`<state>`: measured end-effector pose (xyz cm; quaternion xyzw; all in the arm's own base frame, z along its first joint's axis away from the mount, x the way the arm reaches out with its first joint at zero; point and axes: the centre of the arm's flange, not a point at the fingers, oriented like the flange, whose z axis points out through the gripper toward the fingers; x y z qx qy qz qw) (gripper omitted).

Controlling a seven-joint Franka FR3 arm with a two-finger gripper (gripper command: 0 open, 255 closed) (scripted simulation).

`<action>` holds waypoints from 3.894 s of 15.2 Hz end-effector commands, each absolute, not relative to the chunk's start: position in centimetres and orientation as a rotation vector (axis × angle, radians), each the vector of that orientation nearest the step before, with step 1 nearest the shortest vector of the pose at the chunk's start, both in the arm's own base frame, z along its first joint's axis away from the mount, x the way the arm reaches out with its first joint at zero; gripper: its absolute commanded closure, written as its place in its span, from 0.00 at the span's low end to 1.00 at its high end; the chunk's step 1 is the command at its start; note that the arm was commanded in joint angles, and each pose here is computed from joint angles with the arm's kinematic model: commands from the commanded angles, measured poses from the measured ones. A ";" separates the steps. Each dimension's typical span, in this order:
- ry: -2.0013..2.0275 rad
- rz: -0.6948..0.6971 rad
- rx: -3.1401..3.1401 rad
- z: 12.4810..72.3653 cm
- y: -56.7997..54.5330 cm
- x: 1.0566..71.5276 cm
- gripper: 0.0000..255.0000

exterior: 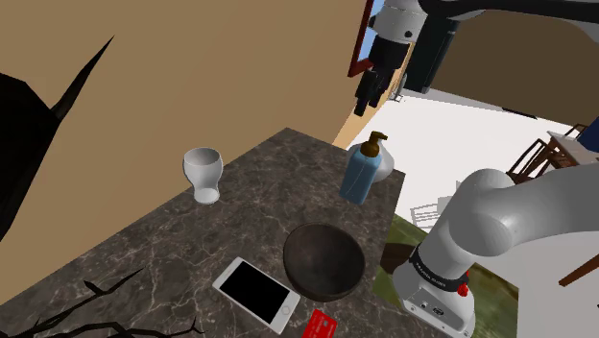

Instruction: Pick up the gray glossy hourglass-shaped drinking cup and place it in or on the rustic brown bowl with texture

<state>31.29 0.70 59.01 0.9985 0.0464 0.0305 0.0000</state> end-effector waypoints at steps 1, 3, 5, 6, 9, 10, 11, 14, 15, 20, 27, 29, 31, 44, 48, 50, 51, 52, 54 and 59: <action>0.146 0.096 3.137 59.0 0.7 31.3 0.00; 0.148 0.093 3.142 58.0 2.4 33.0 0.00; 0.150 0.090 3.147 56.9 4.1 34.6 0.00; 0.151 0.089 3.149 56.4 5.0 35.5 0.00; 0.154 0.084 3.157 54.9 7.5 38.0 0.00; 0.155 0.083 3.160 54.4 8.4 38.8 0.00; 0.156 0.081 3.162 53.8 9.3 39.7 0.00; 0.160 0.077 3.170 52.3 11.9 42.1 0.00; 0.161 0.076 3.172 51.8 12.8 43.0 0.00; 0.166 0.068 3.185 49.3 17.1 47.1 0.00; 0.174 0.058 3.203 45.9 23.4 52.8 0.00; 0.176 0.055 3.208 44.9 25.2 54.4 0.00; 0.178 0.052 3.213 43.9 27.0 56.0 0.00; 0.184 0.043 3.228 37.4 32.6 60.8 0.00; 0.184 0.043 3.228 37.1 32.6 60.8 0.00; 0.184 0.043 3.228 37.1 32.6 60.8 0.00; 0.184 0.043 3.228 37.1 32.6 60.8 0.00; 0.184 0.043 3.228 37.1 32.6 60.8 0.00; 0.184 0.043 3.228 37.1 32.6 60.8 1.00; 0.184 0.043 3.228 37.1 32.6 60.8 1.00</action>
